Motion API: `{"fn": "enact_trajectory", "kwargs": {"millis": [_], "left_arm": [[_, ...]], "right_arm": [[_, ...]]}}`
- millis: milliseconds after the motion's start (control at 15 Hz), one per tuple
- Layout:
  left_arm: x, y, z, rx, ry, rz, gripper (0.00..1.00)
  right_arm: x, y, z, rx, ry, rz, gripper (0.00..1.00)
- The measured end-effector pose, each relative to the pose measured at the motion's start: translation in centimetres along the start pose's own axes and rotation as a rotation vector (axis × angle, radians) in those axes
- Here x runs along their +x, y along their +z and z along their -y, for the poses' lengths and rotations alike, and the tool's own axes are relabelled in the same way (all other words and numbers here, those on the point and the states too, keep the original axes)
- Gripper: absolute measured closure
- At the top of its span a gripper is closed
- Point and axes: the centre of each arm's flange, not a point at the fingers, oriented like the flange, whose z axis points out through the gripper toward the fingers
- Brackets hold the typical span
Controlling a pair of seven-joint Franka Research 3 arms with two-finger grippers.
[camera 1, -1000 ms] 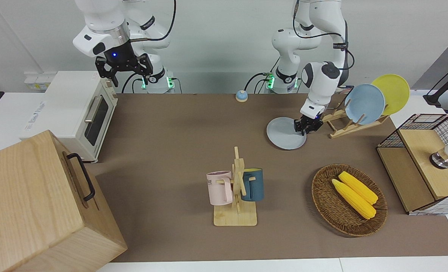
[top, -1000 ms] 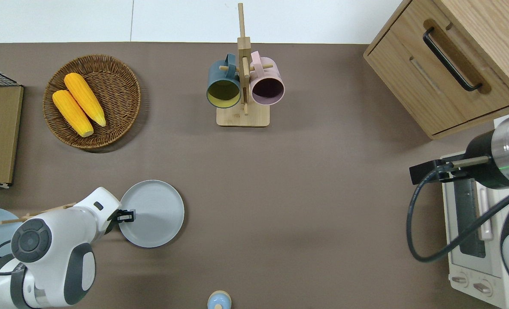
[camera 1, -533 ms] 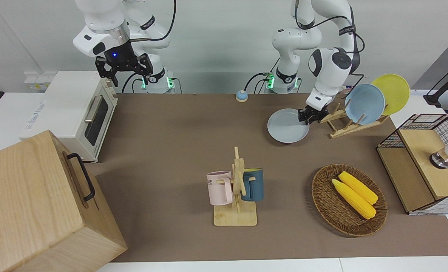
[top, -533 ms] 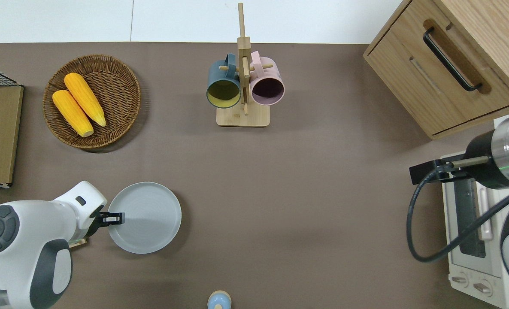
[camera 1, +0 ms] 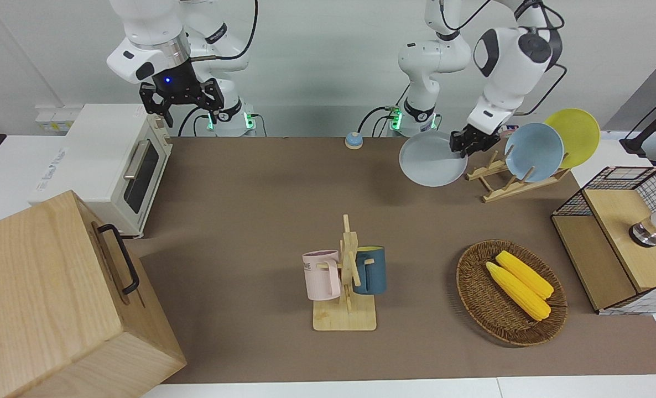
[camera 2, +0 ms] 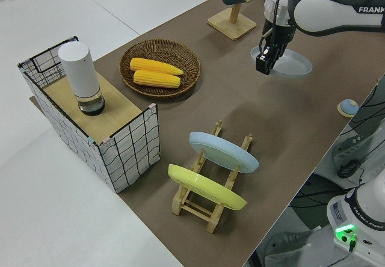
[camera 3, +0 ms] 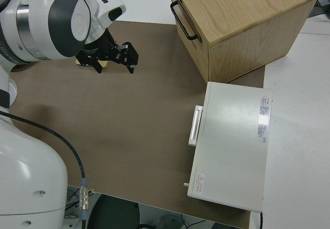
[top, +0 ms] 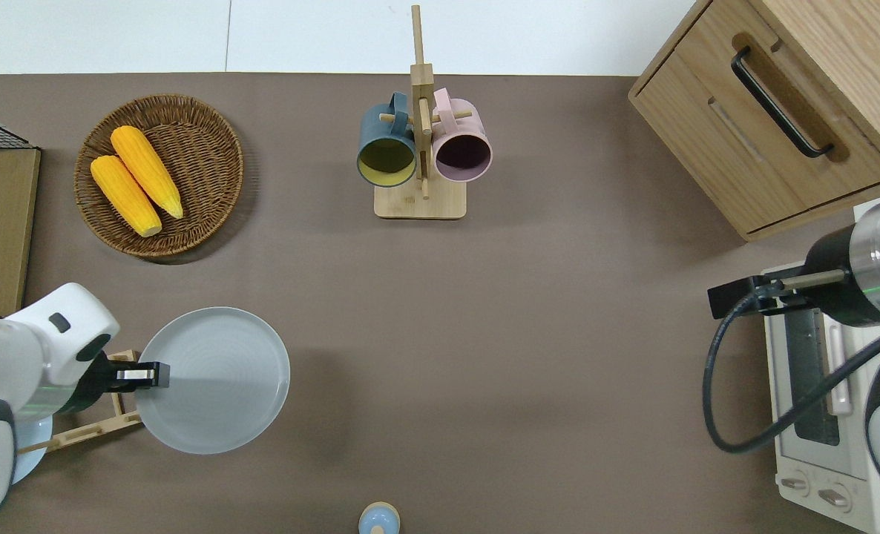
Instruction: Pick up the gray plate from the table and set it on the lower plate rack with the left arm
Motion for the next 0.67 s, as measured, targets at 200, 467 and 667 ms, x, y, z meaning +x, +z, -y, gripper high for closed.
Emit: {"fn": "enact_trajectory", "kwargs": {"millis": [200, 467, 667], "left_arm": [[-0.2, -4.9, 1.0, -0.005, -0.021, 0.009, 0.88], [-0.6, -7.7, 1.1, -0.005, -0.022, 0.017, 0.88], [-1.0, -10.7, 2.9, 0.006, -0.05, 0.003, 0.88]], "right_arm": [[0.0, 0.0, 0.0, 0.0, 0.0, 0.0, 0.01], [0.0, 0.0, 0.0, 0.0, 0.0, 0.0, 0.01], [0.0, 0.0, 0.0, 0.0, 0.0, 0.0, 0.01]]}}
